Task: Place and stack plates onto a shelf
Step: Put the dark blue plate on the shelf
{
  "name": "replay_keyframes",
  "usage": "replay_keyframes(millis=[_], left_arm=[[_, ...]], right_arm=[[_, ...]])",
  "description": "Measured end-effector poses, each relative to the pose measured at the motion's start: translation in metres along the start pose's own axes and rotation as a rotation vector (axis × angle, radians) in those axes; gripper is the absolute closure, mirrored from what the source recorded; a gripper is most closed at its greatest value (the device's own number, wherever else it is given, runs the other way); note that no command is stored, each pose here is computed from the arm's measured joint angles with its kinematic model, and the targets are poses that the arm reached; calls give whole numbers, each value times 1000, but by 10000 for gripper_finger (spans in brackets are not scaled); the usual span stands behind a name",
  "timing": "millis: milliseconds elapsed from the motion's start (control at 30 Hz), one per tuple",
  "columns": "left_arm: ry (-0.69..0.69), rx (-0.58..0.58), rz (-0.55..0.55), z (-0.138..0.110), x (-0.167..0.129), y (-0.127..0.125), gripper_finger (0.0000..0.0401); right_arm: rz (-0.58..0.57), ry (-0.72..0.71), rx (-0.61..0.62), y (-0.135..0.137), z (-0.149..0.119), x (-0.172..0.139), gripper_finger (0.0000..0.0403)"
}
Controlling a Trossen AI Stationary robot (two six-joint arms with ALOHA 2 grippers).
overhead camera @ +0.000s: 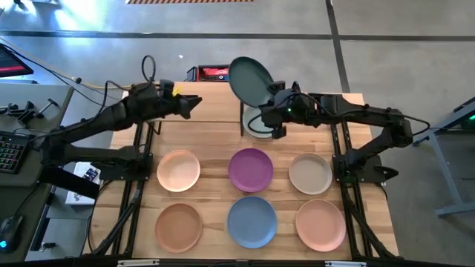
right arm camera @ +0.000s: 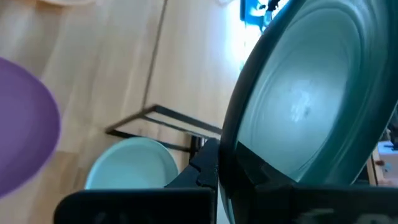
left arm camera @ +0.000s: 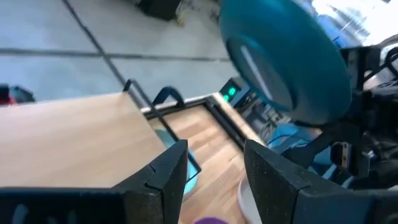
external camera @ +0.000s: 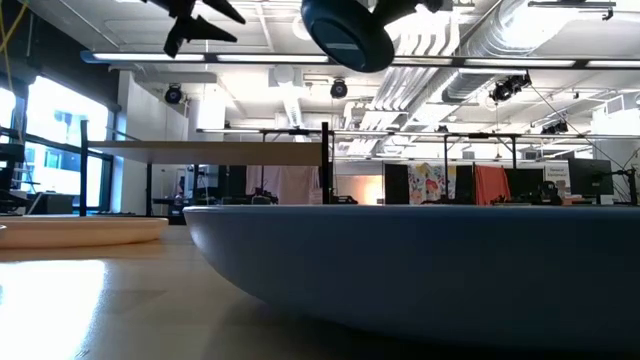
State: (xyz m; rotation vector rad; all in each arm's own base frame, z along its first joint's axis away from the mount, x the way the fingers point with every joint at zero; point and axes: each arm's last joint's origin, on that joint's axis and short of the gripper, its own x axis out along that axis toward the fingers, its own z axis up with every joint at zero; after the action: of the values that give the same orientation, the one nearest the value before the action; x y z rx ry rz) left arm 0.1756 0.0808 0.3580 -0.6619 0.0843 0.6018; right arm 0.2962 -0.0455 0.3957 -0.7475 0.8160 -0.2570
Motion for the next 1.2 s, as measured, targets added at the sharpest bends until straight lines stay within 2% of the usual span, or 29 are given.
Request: replay_keyframes(millis=[100,267,433,633,967,1200], left_arm=[[32,-19,5,7,6,-1,254],[103,-51,19,11,18,2,254],[216,-89,22,5,35,9,254],[324,-95,93,-8,52,18,254],[425,-109,98,-20,71,23,254],[480,-123,67,-24,77,24,254]], right_arm=[[22,15,-31,0,-3,3,403],[151,31,-136,11,-5,12,403],[224,67,-182,23,-4,23,403],[319,121,-233,41,-2,39,403],[399,135,-377,67,8,54,403],[408,128,-401,72,11,54,403]])
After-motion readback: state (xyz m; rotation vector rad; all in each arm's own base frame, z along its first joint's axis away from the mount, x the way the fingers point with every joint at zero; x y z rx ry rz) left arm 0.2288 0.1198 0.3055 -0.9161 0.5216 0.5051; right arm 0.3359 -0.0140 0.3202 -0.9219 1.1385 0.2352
